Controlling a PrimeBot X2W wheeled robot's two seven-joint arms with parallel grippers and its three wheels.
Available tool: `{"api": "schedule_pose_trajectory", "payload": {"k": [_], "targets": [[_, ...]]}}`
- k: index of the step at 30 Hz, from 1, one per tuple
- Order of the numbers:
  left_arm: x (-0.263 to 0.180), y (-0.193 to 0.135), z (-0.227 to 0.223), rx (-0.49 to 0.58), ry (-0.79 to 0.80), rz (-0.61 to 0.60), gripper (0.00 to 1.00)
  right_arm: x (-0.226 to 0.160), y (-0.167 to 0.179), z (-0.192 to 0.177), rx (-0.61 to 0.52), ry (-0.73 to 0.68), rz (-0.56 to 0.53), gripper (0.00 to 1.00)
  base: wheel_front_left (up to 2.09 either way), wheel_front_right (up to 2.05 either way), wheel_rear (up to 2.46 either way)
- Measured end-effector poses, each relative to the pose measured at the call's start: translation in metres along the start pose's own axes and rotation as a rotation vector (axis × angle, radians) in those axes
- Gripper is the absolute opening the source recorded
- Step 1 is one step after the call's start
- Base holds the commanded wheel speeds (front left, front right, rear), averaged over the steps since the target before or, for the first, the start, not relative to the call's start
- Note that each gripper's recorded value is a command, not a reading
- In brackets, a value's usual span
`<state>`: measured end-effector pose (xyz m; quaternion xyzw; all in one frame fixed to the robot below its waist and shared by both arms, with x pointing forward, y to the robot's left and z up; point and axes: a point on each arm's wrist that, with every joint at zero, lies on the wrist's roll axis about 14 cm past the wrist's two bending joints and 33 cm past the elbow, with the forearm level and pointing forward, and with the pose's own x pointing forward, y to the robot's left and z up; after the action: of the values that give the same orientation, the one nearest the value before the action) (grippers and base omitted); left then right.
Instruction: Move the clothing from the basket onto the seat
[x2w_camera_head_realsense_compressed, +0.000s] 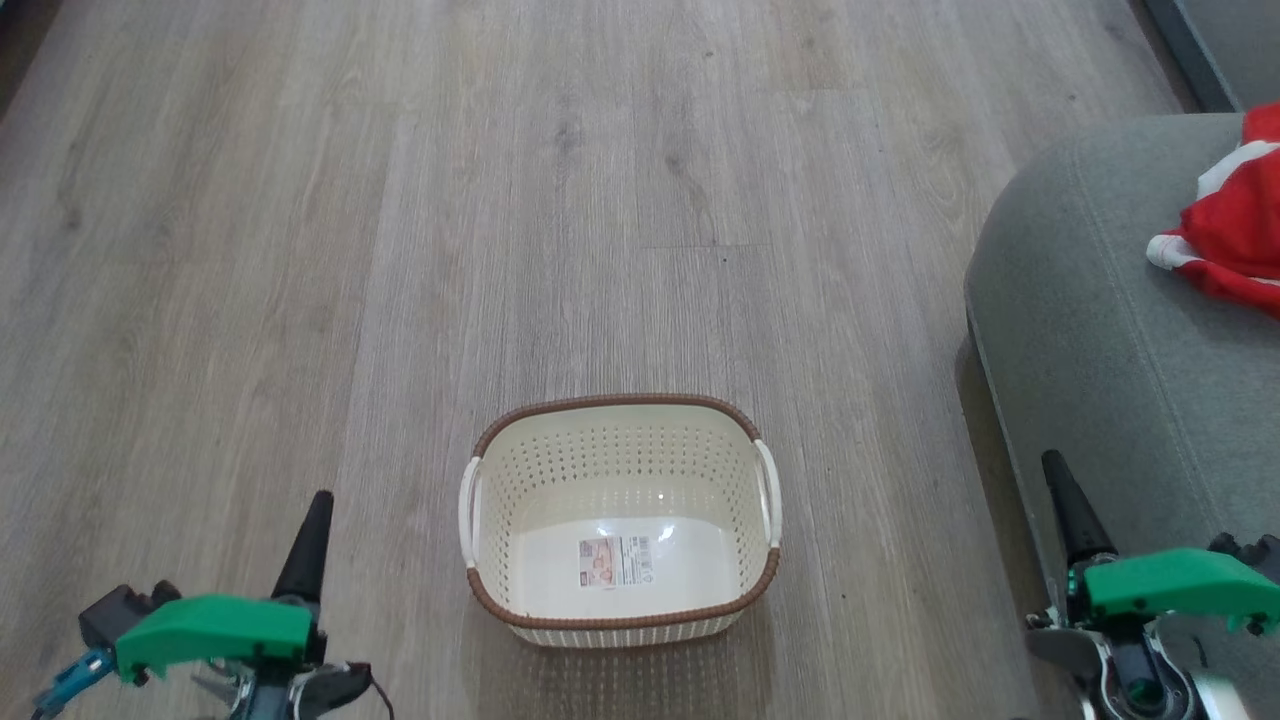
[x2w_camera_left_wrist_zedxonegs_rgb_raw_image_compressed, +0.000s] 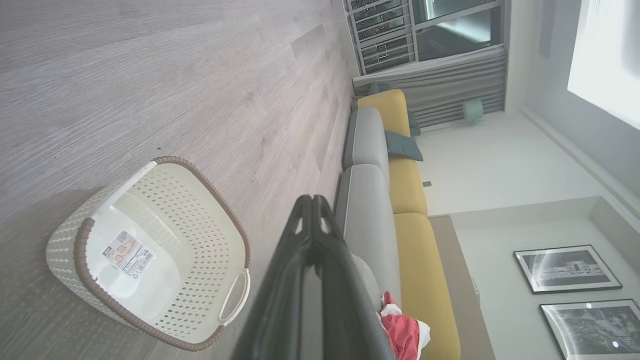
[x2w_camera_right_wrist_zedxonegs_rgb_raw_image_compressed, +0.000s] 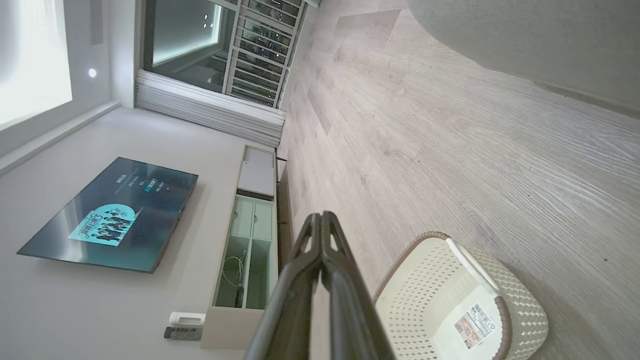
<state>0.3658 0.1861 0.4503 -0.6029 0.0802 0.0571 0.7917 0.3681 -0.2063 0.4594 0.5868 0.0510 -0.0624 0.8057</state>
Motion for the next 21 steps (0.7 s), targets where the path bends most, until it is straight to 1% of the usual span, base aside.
{"api": "schedule_pose_trajectory", "payload": {"k": [21], "targets": [[0.003,-0.02,0.006,-0.213,0.007,-0.079,0.0,0.002,0.012,0.005,0.244,0.0,0.046,0.0,0.0,0.0,0.0]]}}
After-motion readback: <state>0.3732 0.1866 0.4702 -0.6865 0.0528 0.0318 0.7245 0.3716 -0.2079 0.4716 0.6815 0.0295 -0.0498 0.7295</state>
